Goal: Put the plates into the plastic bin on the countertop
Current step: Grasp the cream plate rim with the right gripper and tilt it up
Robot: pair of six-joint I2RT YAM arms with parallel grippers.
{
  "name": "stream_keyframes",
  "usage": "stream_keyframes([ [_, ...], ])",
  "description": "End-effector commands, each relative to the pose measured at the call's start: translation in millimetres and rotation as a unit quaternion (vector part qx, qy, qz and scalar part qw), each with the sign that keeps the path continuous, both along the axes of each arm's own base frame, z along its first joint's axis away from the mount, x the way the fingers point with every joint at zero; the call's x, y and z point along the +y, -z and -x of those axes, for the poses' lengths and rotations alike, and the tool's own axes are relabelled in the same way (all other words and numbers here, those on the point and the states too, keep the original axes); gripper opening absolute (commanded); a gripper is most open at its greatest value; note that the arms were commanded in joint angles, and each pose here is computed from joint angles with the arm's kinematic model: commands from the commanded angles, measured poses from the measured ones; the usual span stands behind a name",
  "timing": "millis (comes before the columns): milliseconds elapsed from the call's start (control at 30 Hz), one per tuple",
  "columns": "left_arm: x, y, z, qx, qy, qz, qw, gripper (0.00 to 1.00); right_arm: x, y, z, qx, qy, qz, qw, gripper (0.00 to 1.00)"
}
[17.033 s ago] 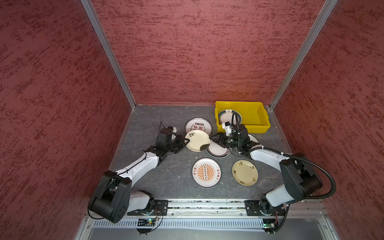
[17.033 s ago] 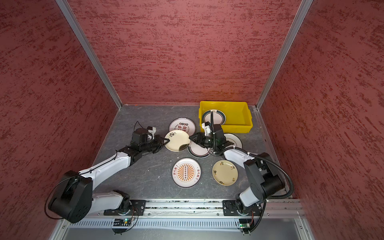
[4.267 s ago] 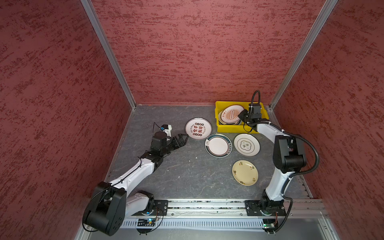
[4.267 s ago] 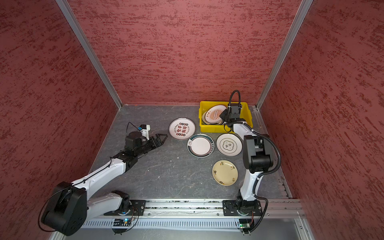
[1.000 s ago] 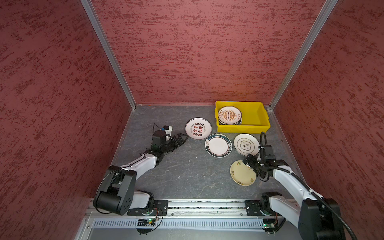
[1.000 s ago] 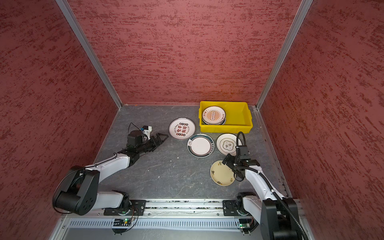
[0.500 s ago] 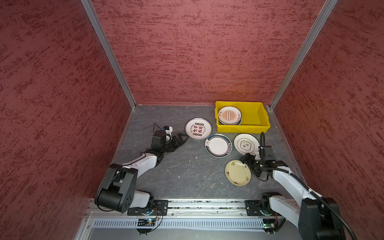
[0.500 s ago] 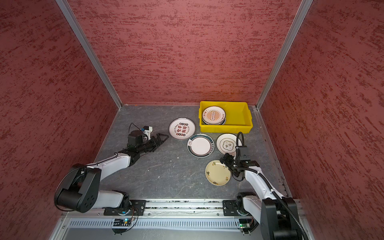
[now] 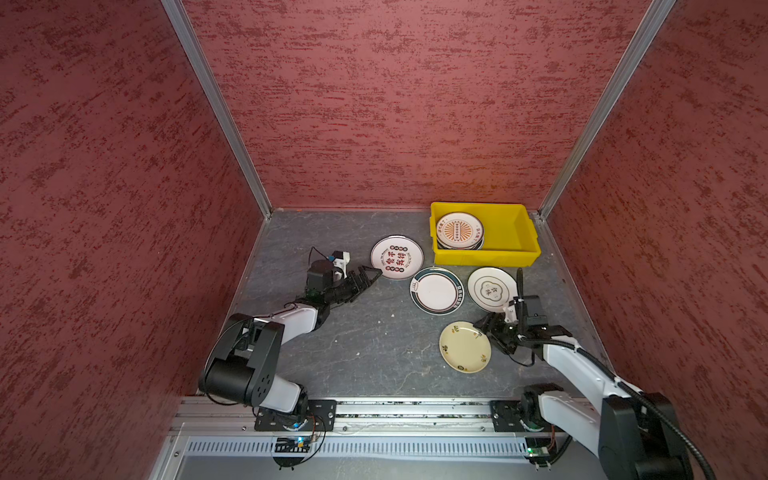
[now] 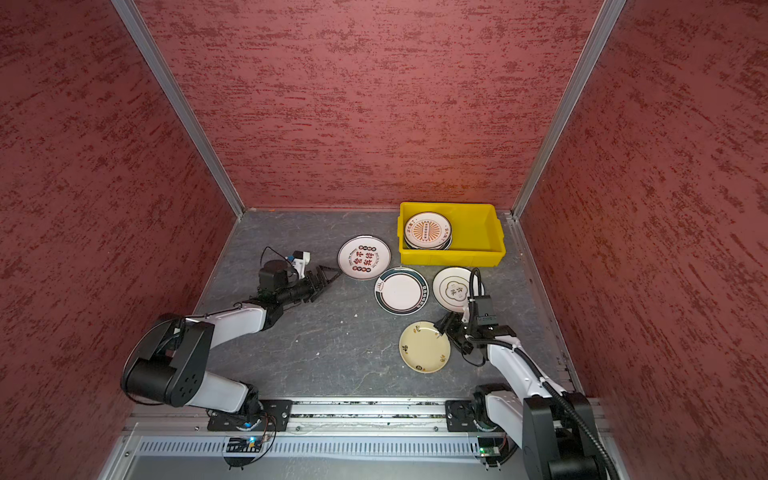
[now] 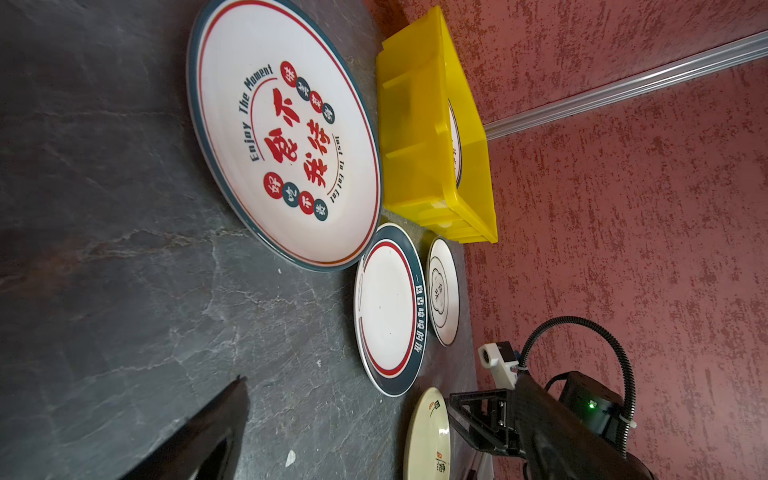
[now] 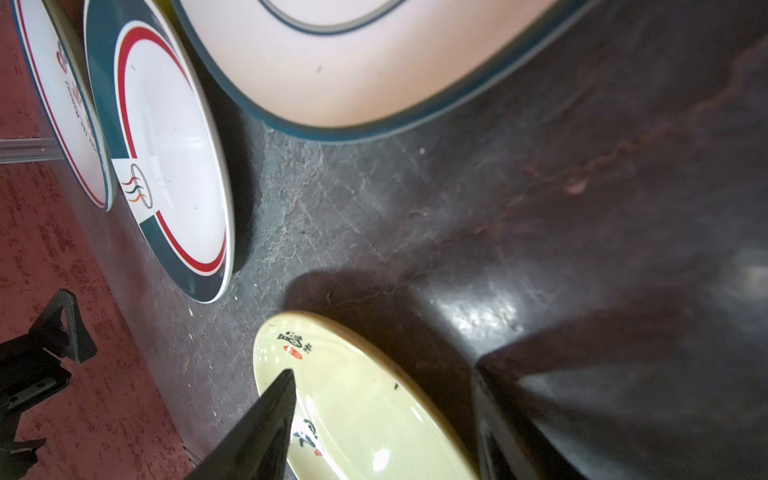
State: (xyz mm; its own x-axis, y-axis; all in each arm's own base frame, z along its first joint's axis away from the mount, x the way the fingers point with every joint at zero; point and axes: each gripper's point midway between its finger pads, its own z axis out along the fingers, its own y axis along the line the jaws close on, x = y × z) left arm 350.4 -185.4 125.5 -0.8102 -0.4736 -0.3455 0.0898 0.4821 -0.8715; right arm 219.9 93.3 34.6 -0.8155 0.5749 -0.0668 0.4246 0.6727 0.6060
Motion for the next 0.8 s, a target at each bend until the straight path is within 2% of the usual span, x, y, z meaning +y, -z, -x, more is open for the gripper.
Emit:
stream_keyframes([
  [0, 0.8, -5.4, -1.4, -0.014, 0.002, 0.004, 1.0, 1.0, 4.0, 13.3, 24.8, 0.04, -0.021, 0.0, 0.999, 0.65],
  [167, 1.0, -4.2, -1.6, -0.012, 0.003, 0.003, 1.0, 0.99, 5.9, 13.0, 31.6, 0.043, -0.029, 0.001, 0.999, 0.67],
  [267, 0.1, -6.0, -1.1, -0.014, 0.005, 0.005, 1.0, 0.99, 10.0, 8.6, 32.8, 0.038, -0.043, 0.001, 0.998, 0.73],
  [533, 0.1, -7.0, -0.6, -0.015, 0.006, 0.005, 1.0, 1.0, 15.1, 10.7, 40.7, 0.05, -0.063, 0.021, 0.997, 0.73],
  [600, 0.1, -7.8, -0.4, -0.015, 0.005, 0.006, 1.0, 0.99, 16.7, 11.9, 43.4, 0.053, -0.069, 0.024, 0.996, 0.71],
  [767, 0.9, -9.9, -0.1, -0.017, 0.004, 0.005, 1.0, 0.99, 22.2, 12.6, 48.5, 0.056, -0.076, 0.021, 0.995, 0.58],
])
